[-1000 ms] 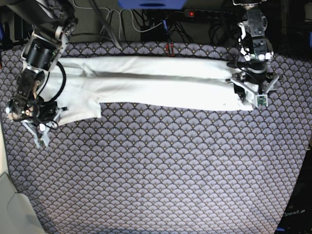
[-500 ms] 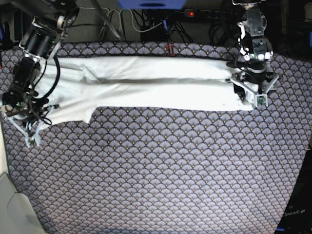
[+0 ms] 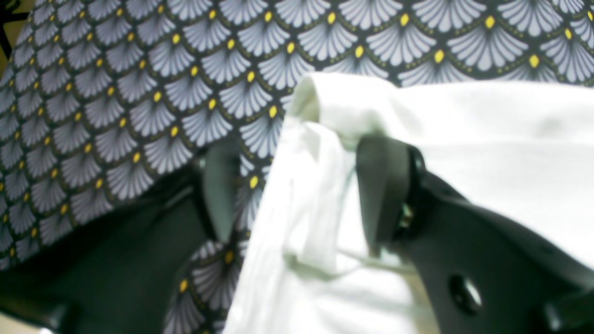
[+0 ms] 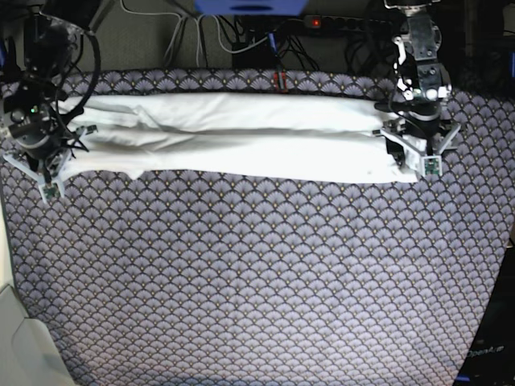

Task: Fold the T-shirt properly
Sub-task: 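Regrip the folded strip's end with the right gripper and tuck it inward, then hold the strip ends with both grippers and adjust the fold, then carry the strip end with the left gripper toward the right gripper, then hold the folded strip with both grippers and flatten the fold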

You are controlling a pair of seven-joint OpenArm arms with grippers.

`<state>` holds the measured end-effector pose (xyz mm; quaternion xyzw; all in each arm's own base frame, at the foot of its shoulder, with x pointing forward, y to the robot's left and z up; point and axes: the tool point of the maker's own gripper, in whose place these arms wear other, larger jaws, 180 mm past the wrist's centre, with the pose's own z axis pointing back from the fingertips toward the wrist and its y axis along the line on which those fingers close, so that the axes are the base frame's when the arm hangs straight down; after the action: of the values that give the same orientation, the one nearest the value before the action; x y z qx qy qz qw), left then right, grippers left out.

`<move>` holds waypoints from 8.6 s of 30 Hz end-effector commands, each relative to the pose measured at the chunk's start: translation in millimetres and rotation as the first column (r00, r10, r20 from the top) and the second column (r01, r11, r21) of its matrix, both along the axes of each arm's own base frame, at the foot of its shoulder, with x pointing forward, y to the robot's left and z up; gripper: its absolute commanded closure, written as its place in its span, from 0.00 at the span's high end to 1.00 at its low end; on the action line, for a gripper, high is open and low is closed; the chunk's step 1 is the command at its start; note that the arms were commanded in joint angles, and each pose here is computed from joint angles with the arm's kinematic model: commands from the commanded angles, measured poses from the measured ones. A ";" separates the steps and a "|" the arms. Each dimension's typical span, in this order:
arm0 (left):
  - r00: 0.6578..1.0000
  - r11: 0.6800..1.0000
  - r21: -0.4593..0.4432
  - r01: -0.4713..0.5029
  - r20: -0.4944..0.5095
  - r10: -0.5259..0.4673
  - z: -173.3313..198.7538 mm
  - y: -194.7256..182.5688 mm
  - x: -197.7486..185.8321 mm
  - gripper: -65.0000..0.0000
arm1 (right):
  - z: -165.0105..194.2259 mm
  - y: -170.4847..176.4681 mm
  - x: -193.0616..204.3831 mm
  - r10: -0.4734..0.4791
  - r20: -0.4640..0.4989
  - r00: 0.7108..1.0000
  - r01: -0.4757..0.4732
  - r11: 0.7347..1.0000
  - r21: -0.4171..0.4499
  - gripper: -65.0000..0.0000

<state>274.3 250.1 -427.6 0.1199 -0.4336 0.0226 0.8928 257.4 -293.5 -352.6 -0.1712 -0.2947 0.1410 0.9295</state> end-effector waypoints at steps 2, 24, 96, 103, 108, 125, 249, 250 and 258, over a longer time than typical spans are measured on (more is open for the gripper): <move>0.997 1.000 0.001 0.005 -0.081 -0.005 -12.7 -0.8 -12.3 0.61 | 8.8 0.2 -1.9 0.005 0.029 1.000 -0.005 1.000 -0.014 0.00; 0.995 1.000 0.017 0.023 -0.101 -0.021 -15.1 2.8 -21.7 0.61 | -45.8 -4.3 -36.6 -0.031 -0.112 0.993 0.038 0.997 0.062 0.00; 0.913 0.835 -0.371 0.407 0.175 -0.368 104.8 -220.6 -5.2 0.00 | -43.3 -2.8 -30.6 -0.026 -0.092 0.995 0.032 0.997 0.066 0.00; 0.884 0.790 -0.398 0.468 0.202 -0.422 111.5 -264.9 5.1 0.00 | -43.6 -2.8 -31.2 -0.026 -0.094 0.995 0.032 0.997 0.066 0.00; 0.877 0.768 -0.426 0.479 0.186 -0.444 107.0 -298.4 5.6 0.00 | -43.6 -2.8 -31.2 -0.026 -0.094 0.995 0.032 0.997 0.066 0.00; 0.840 0.723 -0.442 0.531 0.160 -0.519 97.3 -350.4 2.0 0.01 | -45.3 -3.2 -34.4 -0.025 -0.104 0.994 0.032 0.997 0.063 0.00; 0.917 0.882 -0.302 0.363 -0.051 -0.395 32.4 -219.4 -20.0 0.38 | -82.5 -7.4 -50.4 -0.175 -0.114 0.978 0.208 0.857 0.471 0.00; 0.917 0.882 -0.302 0.363 -0.051 -0.395 32.4 -219.4 -20.0 0.38 | -81.5 -8.1 -49.6 -0.175 -0.109 0.978 0.206 0.858 0.470 0.00; 0.916 0.880 -0.300 0.369 -0.044 -0.399 34.9 -219.4 -19.3 0.38 | -30.7 -13.1 -28.2 -0.130 0.031 0.991 0.108 0.919 0.380 0.00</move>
<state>248.4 31.3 -403.5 -0.0950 -0.3738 -0.0981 0.9174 216.4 -301.5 -399.4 -0.0030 -0.3017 0.0121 0.9533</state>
